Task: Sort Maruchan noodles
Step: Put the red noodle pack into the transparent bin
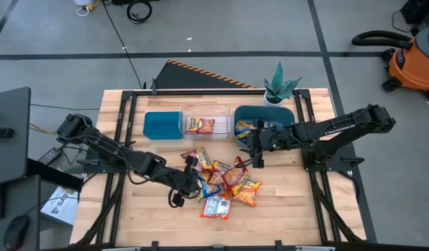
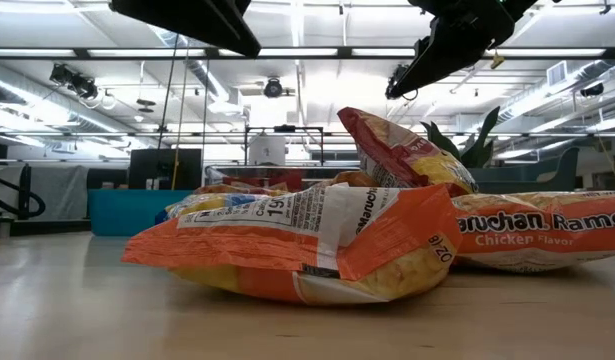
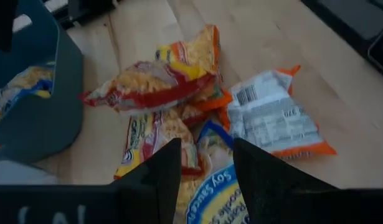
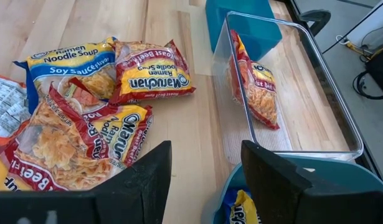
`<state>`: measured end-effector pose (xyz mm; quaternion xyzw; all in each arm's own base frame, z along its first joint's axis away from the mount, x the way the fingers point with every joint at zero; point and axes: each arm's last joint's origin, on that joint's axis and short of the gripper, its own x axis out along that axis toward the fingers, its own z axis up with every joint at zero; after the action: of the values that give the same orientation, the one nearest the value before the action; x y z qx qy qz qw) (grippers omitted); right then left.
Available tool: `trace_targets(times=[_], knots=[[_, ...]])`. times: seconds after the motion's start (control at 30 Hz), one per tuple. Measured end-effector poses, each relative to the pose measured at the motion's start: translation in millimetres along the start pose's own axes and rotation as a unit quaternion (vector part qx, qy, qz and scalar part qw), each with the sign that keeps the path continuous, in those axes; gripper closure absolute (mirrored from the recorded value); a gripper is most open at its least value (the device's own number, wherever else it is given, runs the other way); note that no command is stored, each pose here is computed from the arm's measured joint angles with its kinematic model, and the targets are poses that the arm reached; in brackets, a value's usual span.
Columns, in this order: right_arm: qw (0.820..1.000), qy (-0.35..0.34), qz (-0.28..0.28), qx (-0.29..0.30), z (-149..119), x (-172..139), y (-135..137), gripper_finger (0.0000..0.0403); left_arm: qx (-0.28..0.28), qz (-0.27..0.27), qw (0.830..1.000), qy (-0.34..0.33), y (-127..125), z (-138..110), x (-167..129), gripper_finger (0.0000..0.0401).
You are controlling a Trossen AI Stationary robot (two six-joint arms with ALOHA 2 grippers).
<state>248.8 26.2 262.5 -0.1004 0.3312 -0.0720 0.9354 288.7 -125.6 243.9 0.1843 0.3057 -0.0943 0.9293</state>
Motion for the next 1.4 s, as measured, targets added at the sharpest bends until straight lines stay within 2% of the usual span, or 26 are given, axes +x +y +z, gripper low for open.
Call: trace_targets(times=[0.47,1.4], knots=[[1.000,-0.002,0.000,0.001,0,0,0,0.0204,0.030,-0.021,0.998,0.058,-14,-20,39,0.0248],[1.000,0.005,0.000,0.001,-1,0,0,0.0204,0.051,-0.024,0.997,0.045,-15,-18,42,0.0248]])
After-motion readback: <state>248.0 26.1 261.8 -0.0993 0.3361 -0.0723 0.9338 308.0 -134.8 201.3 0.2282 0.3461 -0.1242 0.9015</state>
